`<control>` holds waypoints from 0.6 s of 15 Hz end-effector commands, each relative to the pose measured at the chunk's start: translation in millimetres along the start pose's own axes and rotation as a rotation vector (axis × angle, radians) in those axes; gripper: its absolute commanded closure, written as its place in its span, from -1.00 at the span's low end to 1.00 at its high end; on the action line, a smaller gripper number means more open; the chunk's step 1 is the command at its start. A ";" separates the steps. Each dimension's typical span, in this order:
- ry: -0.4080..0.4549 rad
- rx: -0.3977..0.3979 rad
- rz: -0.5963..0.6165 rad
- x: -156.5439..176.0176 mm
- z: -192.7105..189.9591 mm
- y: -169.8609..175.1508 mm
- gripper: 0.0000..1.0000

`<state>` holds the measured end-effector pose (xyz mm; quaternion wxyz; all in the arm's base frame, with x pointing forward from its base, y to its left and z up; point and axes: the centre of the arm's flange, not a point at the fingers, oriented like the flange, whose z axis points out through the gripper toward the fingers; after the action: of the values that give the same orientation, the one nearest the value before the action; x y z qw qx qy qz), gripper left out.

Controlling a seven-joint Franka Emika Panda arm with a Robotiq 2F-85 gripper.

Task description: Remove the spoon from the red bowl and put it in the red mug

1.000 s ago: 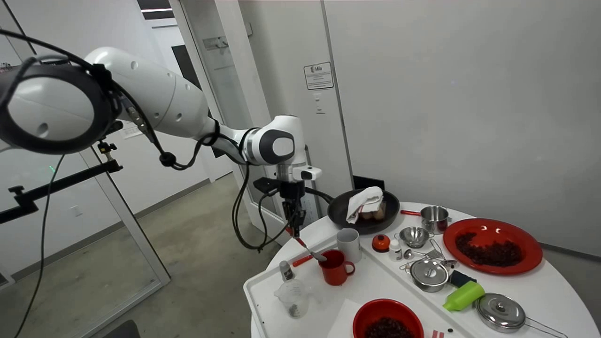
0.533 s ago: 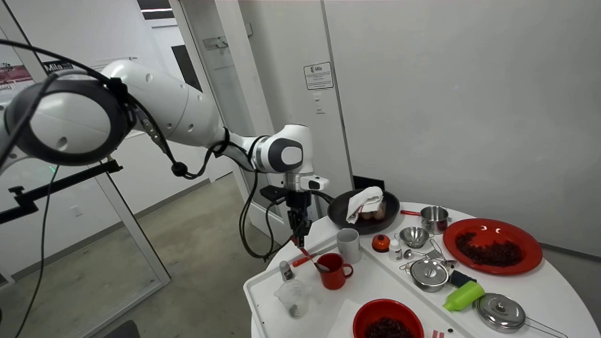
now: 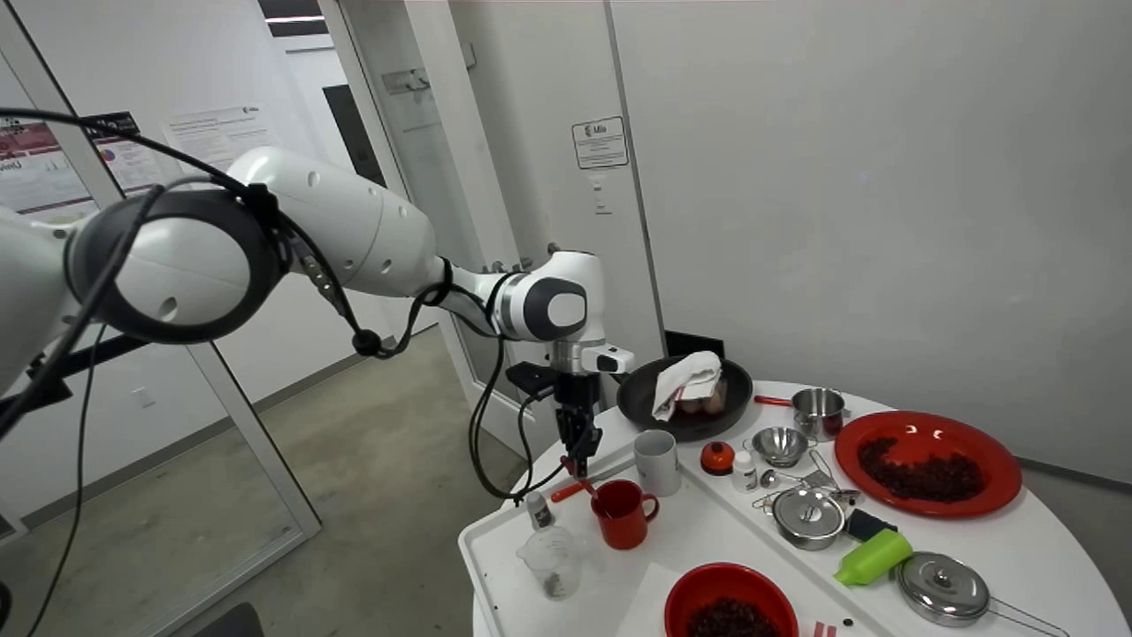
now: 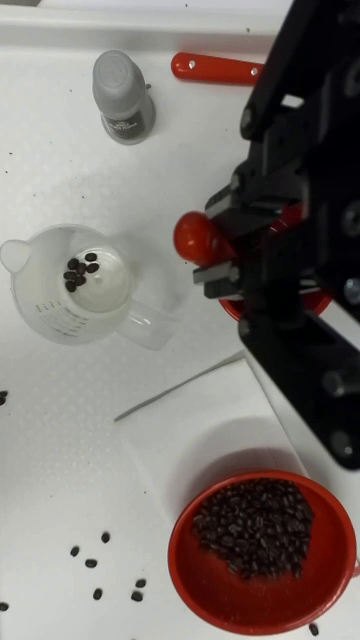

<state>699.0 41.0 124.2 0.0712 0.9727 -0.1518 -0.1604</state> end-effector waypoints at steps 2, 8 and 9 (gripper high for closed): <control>-0.042 0.003 -0.020 34.6 12.5 -14.8 0.75; -0.104 -0.034 -0.011 53.0 43.4 -24.4 0.81; -0.109 -0.037 -0.010 54.6 45.2 -24.9 0.73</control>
<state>708.7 41.9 76.6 0.0833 0.9647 -0.1478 -0.2012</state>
